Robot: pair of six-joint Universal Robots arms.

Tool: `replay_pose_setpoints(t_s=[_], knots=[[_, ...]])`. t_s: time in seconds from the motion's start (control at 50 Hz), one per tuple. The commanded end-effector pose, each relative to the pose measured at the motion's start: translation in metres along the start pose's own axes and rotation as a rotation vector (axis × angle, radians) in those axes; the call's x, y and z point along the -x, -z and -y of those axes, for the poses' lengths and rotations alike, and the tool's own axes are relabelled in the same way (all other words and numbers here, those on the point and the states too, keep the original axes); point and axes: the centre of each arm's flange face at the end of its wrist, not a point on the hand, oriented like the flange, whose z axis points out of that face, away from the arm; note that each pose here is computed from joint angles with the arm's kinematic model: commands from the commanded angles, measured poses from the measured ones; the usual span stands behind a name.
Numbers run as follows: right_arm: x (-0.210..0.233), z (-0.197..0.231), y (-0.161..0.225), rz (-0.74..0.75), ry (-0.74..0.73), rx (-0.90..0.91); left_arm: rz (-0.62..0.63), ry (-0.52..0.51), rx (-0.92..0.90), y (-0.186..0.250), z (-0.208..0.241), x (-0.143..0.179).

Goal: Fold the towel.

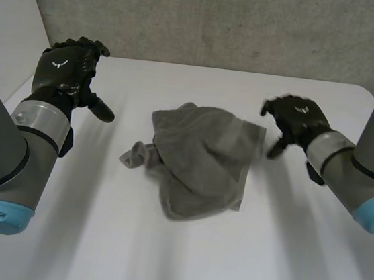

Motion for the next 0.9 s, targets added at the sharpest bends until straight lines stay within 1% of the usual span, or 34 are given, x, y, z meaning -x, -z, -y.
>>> replay_pose_setpoints(t_s=[0.02,0.16,0.2,0.26,0.3,0.32,0.36,0.38,0.4,0.42,0.46,0.48,0.52,0.54,0.56,0.58,0.62,0.64,0.68,0.76,0.9], knots=[[-0.028,0.008,0.015,-0.103,0.077,0.004,-0.006,-0.003,0.016,-0.001,-0.005,-0.001],[-0.014,0.025,0.041,-0.08,0.117,-0.041,-0.008,-0.006,0.027,-0.003,-0.009,-0.001],[0.0,0.028,0.053,-0.04,0.14,-0.058,-0.008,-0.007,0.033,-0.004,-0.011,-0.001],[0.009,0.025,0.058,-0.008,0.15,-0.054,-0.028,-0.011,0.054,-0.005,-0.019,-0.004],[0.028,0.018,0.065,0.07,0.189,-0.055,-0.068,-0.015,0.083,-0.007,-0.029,-0.008],[0.028,0.018,0.065,0.07,0.189,-0.055,-0.069,-0.015,0.083,-0.007,-0.029,-0.008],[0.046,0.011,0.076,0.139,0.229,-0.053,-0.125,-0.023,0.107,-0.01,-0.037,-0.013],[0.046,0.011,0.076,0.139,0.229,-0.053,-0.126,-0.023,0.107,-0.01,-0.037,-0.013],[0.054,0.006,0.08,0.165,0.242,-0.044,-0.159,-0.039,0.117,-0.012,-0.041,-0.016],[0.061,0.001,0.083,0.188,0.249,-0.032,-0.16,-0.039,0.117,-0.012,-0.041,-0.016],[0.066,-0.003,0.086,0.204,0.253,-0.023,-0.216,-0.108,0.135,-0.015,-0.051,-0.02],[0.067,-0.003,0.086,0.204,0.253,-0.023,-0.217,-0.108,0.135,-0.015,-0.051,-0.02],[0.073,-0.011,0.088,0.227,0.256,-0.003,-0.272,-0.211,0.139,-0.018,-0.058,-0.023],[0.073,-0.011,0.088,0.227,0.256,-0.003,-0.272,-0.212,0.139,-0.018,-0.058,-0.023],[0.074,-0.015,0.086,0.232,0.26,0.009,-0.298,-0.27,0.142,-0.018,-0.063,-0.024],[0.075,-0.019,0.084,0.238,0.27,0.02,-0.298,-0.271,0.142,-0.018,-0.063,-0.024],[0.076,-0.024,0.082,0.244,0.286,0.032,-0.335,-0.372,0.148,-0.02,-0.071,-0.022],[0.076,-0.024,0.082,0.244,0.286,0.032,-0.335,-0.373,0.148,-0.02,-0.071,-0.022],[0.078,-0.033,0.078,0.253,0.324,0.041,-0.359,-0.434,0.16,-0.022,-0.079,-0.018],[0.08,-0.042,0.074,0.258,0.36,0.046,-0.386,-0.458,0.178,-0.022,-0.088,-0.019],[0.082,-0.057,0.061,0.255,0.389,0.022,-0.398,-0.458,0.204,-0.027,-0.101,-0.018]])
